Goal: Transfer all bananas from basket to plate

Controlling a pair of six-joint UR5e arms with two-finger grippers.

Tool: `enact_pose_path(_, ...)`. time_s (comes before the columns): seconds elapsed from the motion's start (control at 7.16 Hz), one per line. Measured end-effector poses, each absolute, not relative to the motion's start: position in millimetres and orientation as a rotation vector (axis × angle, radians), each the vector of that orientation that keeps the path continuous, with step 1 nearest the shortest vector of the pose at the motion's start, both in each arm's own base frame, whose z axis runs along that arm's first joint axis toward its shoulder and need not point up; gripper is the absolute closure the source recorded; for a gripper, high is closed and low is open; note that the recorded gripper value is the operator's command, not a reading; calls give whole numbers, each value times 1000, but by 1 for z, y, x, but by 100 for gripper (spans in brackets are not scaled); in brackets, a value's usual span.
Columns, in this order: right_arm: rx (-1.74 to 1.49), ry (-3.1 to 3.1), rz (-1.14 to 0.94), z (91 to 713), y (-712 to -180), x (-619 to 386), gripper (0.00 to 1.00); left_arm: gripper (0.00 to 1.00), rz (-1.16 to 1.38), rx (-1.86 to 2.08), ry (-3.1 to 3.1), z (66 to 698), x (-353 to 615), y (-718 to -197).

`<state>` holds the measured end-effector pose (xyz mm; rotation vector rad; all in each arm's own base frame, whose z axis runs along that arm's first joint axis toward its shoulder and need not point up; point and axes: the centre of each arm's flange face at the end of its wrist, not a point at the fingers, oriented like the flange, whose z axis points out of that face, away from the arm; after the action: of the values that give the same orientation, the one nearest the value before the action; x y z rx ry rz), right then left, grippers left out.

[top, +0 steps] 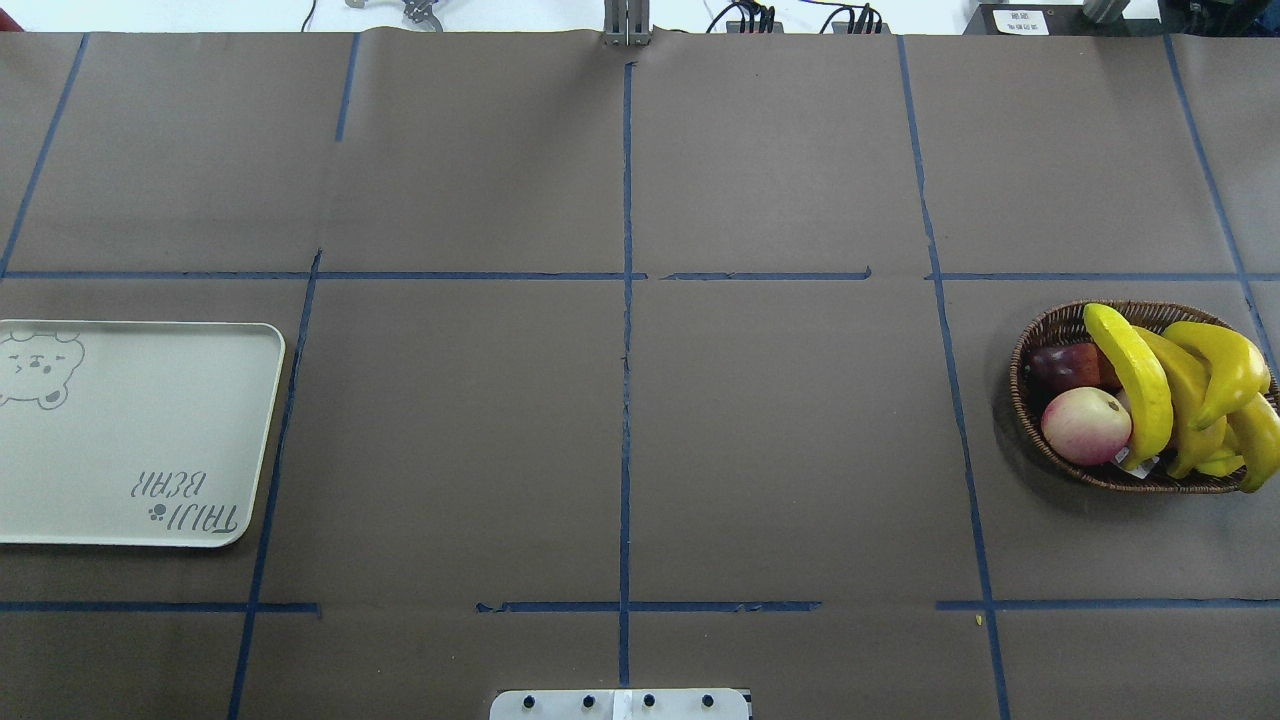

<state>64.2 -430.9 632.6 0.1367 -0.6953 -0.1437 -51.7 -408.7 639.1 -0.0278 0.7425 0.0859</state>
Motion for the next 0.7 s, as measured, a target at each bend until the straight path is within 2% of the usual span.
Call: enact_pose_path(0.7,128,-724,-134,623,-437,45,0,0,121,-13,745,646,-51,-405)
